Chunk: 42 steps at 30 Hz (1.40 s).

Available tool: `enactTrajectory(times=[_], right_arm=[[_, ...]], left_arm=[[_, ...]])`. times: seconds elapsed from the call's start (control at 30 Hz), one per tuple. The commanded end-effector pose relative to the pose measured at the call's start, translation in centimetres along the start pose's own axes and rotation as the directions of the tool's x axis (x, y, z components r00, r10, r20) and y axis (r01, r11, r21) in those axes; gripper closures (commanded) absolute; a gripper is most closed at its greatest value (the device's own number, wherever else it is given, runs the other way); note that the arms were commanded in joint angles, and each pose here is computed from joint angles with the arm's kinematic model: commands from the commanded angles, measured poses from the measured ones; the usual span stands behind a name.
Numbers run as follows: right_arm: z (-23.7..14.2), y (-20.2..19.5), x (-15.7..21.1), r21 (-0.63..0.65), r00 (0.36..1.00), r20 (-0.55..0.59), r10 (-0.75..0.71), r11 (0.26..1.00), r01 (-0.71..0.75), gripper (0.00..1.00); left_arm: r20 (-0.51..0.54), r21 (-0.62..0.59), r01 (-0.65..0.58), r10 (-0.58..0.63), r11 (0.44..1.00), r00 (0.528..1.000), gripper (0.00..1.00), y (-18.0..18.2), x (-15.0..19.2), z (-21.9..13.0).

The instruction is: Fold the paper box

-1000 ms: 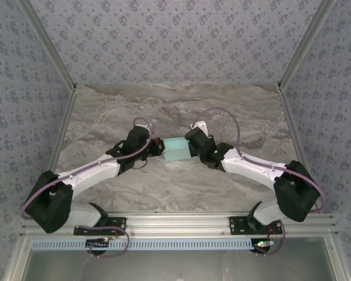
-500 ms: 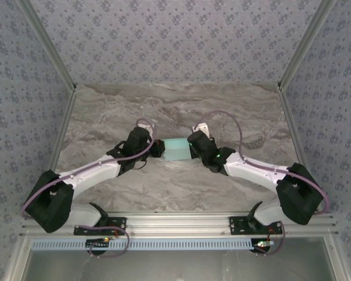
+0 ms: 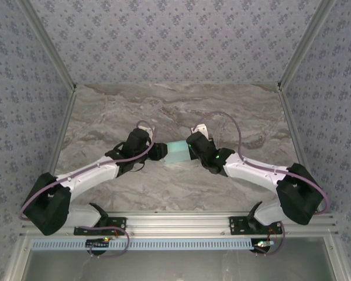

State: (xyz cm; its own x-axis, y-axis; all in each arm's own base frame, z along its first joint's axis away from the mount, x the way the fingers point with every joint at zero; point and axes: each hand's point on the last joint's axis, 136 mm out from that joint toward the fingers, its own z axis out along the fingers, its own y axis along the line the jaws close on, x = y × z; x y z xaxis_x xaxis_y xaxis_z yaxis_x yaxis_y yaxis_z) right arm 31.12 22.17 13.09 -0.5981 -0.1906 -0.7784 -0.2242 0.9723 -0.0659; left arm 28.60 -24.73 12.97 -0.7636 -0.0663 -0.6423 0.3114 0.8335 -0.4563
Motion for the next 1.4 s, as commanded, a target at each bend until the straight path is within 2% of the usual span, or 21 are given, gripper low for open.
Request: enactTrajectory(times=[0.0,0.27,0.57,0.83,1.37], right_arm=[[0.1,-0.4,3.2,0.018,0.990,-0.115,-0.082,0.996,0.084,1.00],[0.0,-0.3,3.0,0.026,0.989,-0.112,-0.092,0.995,0.096,1.00],[-0.1,-0.2,2.8,0.033,0.990,-0.105,-0.096,0.994,0.100,1.00],[-0.1,-0.3,3.0,0.039,0.989,-0.107,-0.098,0.994,0.103,1.00],[-0.1,-0.2,3.1,0.037,0.989,-0.110,-0.096,0.994,0.100,1.00]], left_arm=[[0.026,0.032,-0.028,0.027,0.999,0.999,0.44,-1.5,-1.6,-1.5],[0.081,0.066,-0.055,0.049,0.996,0.996,0.28,-2.5,-3.8,-3.6],[0.031,0.071,0.075,-0.077,0.995,0.997,0.28,-0.9,-5.7,-1.3],[-0.042,0.049,0.087,-0.085,0.995,0.996,0.31,0.3,-3.6,1.0],[-0.126,0.027,0.088,-0.084,0.996,0.988,0.34,2.5,1.5,2.1]])
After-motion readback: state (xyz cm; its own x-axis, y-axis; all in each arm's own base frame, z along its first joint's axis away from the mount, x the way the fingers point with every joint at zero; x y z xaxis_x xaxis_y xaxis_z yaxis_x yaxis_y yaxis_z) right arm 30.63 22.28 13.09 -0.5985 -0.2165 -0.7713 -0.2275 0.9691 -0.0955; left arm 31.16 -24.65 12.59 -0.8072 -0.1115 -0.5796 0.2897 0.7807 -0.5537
